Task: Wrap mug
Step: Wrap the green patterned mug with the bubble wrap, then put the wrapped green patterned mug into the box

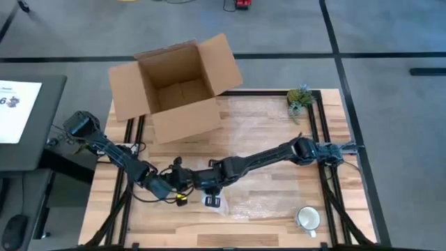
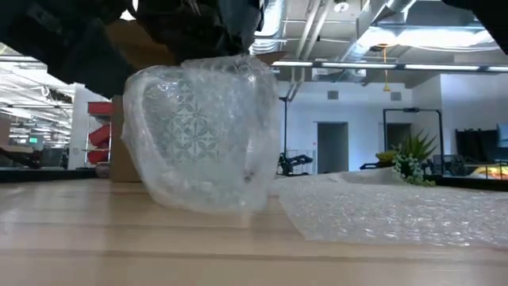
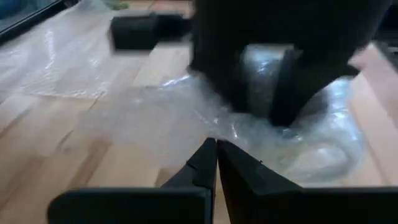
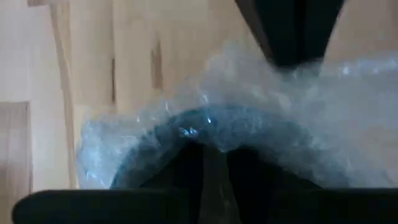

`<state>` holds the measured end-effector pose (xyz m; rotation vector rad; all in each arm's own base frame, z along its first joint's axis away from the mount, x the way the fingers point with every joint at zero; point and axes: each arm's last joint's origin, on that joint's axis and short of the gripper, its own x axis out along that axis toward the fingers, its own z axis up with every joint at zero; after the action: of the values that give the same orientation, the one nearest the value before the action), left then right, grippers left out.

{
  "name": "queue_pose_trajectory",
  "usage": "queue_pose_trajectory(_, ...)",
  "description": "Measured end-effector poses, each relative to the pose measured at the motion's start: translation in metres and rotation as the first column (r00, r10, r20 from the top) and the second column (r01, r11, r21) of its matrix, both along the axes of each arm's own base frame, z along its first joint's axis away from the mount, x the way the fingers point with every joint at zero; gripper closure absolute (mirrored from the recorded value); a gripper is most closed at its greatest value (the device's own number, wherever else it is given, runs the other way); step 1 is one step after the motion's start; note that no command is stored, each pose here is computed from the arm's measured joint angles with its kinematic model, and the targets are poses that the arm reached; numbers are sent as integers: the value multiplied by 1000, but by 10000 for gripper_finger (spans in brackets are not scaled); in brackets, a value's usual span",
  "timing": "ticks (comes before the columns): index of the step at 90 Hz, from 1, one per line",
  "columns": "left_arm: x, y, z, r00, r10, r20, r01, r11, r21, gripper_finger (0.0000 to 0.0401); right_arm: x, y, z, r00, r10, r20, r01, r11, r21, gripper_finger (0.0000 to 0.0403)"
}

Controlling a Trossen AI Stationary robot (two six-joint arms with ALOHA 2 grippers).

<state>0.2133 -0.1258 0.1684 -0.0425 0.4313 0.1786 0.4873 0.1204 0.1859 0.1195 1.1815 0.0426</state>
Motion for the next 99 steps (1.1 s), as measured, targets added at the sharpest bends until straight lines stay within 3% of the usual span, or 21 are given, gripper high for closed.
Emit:
queue_pose_trajectory(21, 1, -1, 1, 1000, -15, 6, 15, 1000, -17, 401, -3, 6, 15, 999, 37, 25, -36, 999, -5, 338)
queue_pose_trajectory(45, -5, -7, 6, 998, -50, 26, 51, 998, -31, 401, -13, 18, 65, 988, 125, 91, -123, 992, -27, 338)
queue_pose_trajectory(69, -26, -11, 23, 996, -88, 33, 91, 992, -92, 401, -28, 25, 96, 985, 164, 55, -162, 986, -38, 338)
queue_pose_trajectory(80, -38, -8, 32, 997, -79, 10, 79, 987, -141, 401, -33, 33, 98, 986, 161, 40, -160, 987, -23, 338)
queue_pose_trajectory(99, -57, -4, 44, 994, -87, -65, 66, 961, -267, 401, -48, 43, 90, 968, 223, -113, -219, 975, 44, 337)
